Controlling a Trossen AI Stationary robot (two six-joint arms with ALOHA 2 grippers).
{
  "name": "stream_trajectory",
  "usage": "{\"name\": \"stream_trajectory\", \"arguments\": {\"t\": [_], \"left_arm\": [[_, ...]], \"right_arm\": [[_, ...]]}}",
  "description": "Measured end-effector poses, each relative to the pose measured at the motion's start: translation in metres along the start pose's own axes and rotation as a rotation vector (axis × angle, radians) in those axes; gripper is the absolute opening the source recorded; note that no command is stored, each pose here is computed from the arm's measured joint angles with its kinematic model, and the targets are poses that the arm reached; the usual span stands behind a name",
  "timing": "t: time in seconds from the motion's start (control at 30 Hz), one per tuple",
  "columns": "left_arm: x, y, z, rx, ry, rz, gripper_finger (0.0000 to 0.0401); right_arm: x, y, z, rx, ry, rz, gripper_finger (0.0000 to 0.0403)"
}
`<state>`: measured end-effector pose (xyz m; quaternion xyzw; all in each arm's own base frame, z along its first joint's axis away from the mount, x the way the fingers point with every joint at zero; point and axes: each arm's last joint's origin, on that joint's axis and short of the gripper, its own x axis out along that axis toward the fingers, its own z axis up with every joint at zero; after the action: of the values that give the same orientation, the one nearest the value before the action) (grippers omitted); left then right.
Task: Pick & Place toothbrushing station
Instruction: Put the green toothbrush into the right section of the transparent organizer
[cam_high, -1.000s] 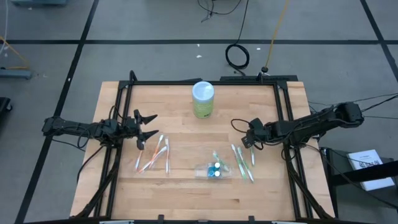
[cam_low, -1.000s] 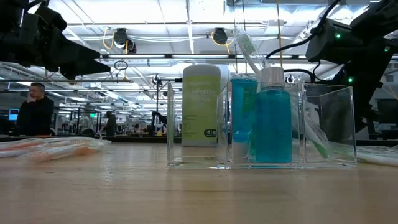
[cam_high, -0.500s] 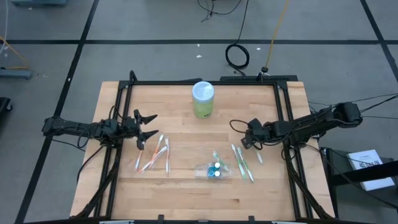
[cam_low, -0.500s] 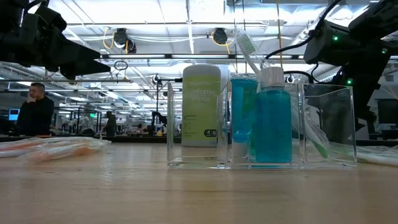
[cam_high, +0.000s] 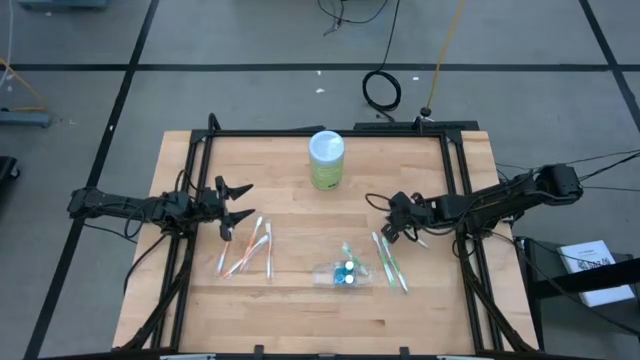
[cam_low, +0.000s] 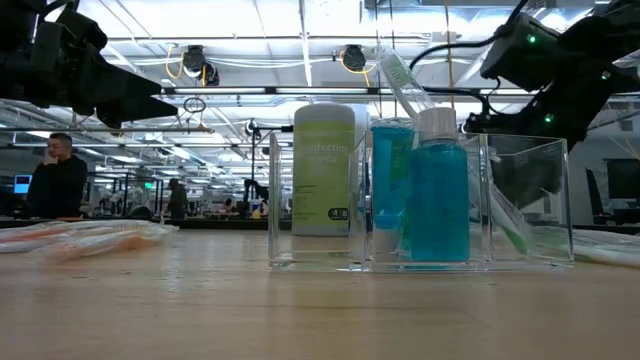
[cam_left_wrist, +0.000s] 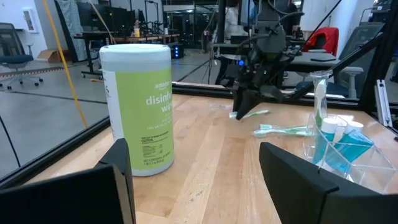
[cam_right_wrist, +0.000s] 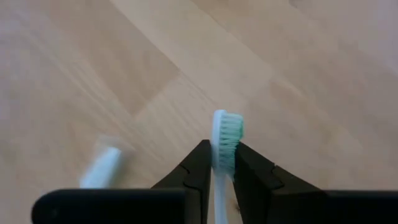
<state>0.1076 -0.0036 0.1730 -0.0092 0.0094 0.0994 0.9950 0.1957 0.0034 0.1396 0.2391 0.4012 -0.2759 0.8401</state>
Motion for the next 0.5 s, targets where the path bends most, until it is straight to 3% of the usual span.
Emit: {"name": "stream_trajectory", "arguments": {"t": [0.5], "left_arm": [[0.000, 0.000, 0.000, 0.000, 0.000, 0.000, 0.0225]], "right_arm": [[-0.023, 0.010, 0.014, -0.128, -0.168, 0.153, 0.0045]]}}
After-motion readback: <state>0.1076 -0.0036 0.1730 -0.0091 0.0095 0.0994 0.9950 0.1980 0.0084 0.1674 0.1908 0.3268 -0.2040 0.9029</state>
